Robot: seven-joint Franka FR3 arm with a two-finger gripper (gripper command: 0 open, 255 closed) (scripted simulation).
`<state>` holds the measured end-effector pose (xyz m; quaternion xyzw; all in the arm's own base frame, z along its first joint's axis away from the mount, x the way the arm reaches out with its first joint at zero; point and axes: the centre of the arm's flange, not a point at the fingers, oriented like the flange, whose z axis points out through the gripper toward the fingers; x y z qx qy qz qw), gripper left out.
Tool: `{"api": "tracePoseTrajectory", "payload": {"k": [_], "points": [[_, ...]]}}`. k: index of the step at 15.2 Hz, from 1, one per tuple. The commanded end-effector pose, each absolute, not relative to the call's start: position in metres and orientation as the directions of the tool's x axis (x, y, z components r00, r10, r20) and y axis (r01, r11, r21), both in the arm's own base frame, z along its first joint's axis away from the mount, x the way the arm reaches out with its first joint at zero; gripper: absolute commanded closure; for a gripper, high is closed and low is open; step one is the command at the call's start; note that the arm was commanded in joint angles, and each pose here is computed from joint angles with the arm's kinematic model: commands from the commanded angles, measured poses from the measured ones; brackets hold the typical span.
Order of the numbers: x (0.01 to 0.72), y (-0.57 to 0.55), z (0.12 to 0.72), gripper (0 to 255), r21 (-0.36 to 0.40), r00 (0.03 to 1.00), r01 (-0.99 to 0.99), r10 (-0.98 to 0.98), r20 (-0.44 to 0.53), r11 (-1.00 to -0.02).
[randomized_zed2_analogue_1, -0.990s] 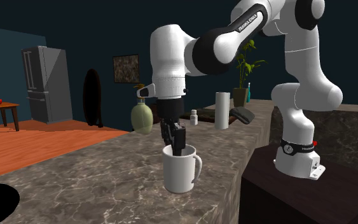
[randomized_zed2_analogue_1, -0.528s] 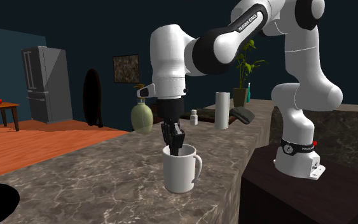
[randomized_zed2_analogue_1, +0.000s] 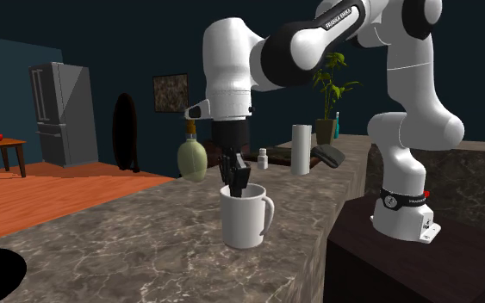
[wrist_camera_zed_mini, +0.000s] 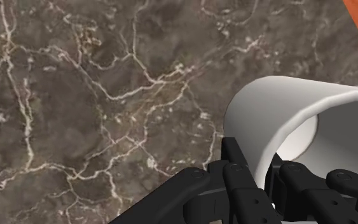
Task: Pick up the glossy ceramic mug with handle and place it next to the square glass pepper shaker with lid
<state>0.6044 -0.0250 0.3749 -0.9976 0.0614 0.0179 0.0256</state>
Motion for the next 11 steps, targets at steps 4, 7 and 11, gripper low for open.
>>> {"api": "tracePoseTrajectory", "payload": {"k": [4,7,11], "points": [[0.604,-0.026,0.403,255,-0.049,0.992,-0.123,-0.122,-0.039,-0.991],[0.604,-0.026,0.418,255,-0.049,0.992,-0.123,-0.122,-0.039,-0.991],[0.604,-0.026,0.44,255,-0.049,0.992,-0.123,-0.122,-0.039,-0.991]]}}
